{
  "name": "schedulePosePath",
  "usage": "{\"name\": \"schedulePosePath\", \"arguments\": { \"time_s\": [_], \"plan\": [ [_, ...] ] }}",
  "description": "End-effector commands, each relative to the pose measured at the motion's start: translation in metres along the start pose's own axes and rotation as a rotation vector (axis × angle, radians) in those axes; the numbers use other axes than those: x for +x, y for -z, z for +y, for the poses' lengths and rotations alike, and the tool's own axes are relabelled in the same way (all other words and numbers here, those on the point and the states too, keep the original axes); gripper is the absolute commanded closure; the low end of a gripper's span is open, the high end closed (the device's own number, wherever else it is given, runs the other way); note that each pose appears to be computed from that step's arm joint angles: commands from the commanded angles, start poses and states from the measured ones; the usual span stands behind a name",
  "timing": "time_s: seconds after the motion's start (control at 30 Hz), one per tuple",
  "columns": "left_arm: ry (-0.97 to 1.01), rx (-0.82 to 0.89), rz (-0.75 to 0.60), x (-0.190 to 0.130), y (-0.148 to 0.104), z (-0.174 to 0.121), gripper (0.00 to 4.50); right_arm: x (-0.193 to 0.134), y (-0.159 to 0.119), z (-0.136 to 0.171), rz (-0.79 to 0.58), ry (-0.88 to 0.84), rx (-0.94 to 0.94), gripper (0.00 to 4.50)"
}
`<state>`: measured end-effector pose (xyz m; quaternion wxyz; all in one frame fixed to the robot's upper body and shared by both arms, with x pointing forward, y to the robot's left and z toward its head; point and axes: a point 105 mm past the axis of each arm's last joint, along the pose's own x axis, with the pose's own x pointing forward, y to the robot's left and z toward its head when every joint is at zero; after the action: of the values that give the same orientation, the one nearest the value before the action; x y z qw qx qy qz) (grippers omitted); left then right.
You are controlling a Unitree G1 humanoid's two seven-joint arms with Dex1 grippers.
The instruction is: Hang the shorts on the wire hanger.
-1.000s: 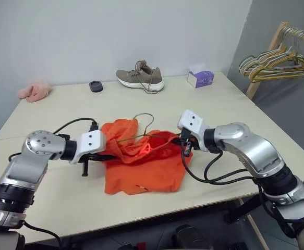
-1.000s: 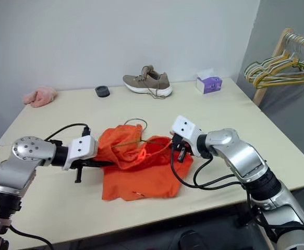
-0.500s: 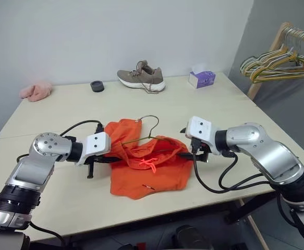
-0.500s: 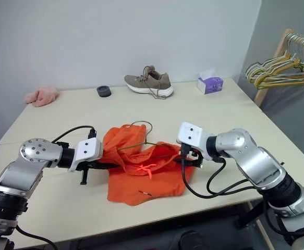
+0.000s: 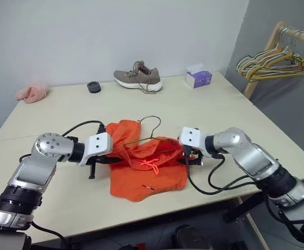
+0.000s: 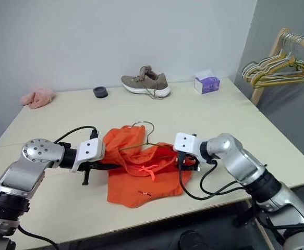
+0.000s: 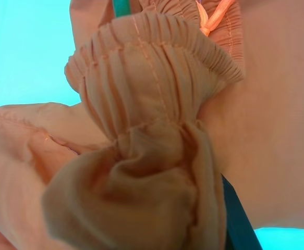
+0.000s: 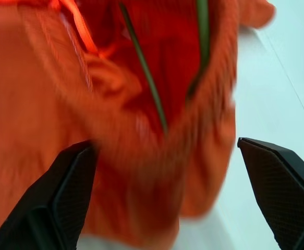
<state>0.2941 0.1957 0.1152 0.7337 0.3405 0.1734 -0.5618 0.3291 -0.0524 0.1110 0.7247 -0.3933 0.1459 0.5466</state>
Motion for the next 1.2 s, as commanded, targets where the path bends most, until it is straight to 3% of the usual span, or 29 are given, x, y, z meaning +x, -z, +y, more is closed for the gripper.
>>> {"name": "schedulePosePath", "arguments": {
  "time_s": [0.03, 0.1, 0.43, 0.47, 0.5, 0.73, 0.97, 1.0, 1.2],
  "plan": [
    [-0.002, 0.029, -0.020, -0.002, -0.010, 0.002, 4.50, 0.004, -0.008, -0.013, -0.003, -0.011, -0.053, 0.40],
    [0.000, 0.026, -0.025, -0.001, -0.011, 0.001, 4.50, 0.007, -0.009, -0.014, -0.005, -0.037, -0.053, 0.89],
    [-0.032, -0.040, -0.114, -0.004, -0.020, 0.006, 4.50, -0.008, -0.018, -0.007, -0.052, -0.176, -0.053, 4.30],
    [-0.033, -0.061, -0.131, -0.006, -0.022, 0.007, 4.50, -0.011, -0.017, -0.006, -0.052, -0.185, -0.057, 4.45],
    [-0.055, -0.094, -0.159, -0.008, -0.024, 0.012, 4.50, -0.016, -0.016, -0.005, -0.053, -0.196, -0.054, 4.45],
    [-0.166, -0.210, -0.281, -0.026, -0.034, 0.038, 2.37, -0.037, -0.007, -0.006, -0.036, -0.195, -0.012, 4.50],
    [-0.281, -0.272, -0.317, -0.044, -0.023, 0.053, 0.21, -0.054, 0.017, -0.008, 0.003, -0.154, 0.122, 4.50],
    [-0.305, -0.274, -0.317, -0.046, -0.021, 0.055, 0.02, -0.056, 0.021, -0.008, 0.011, -0.148, 0.147, 4.50],
    [-0.376, -0.283, -0.346, -0.048, -0.016, 0.066, 0.02, -0.067, 0.050, -0.007, 0.064, -0.094, 0.285, 4.50]
  ]
}}
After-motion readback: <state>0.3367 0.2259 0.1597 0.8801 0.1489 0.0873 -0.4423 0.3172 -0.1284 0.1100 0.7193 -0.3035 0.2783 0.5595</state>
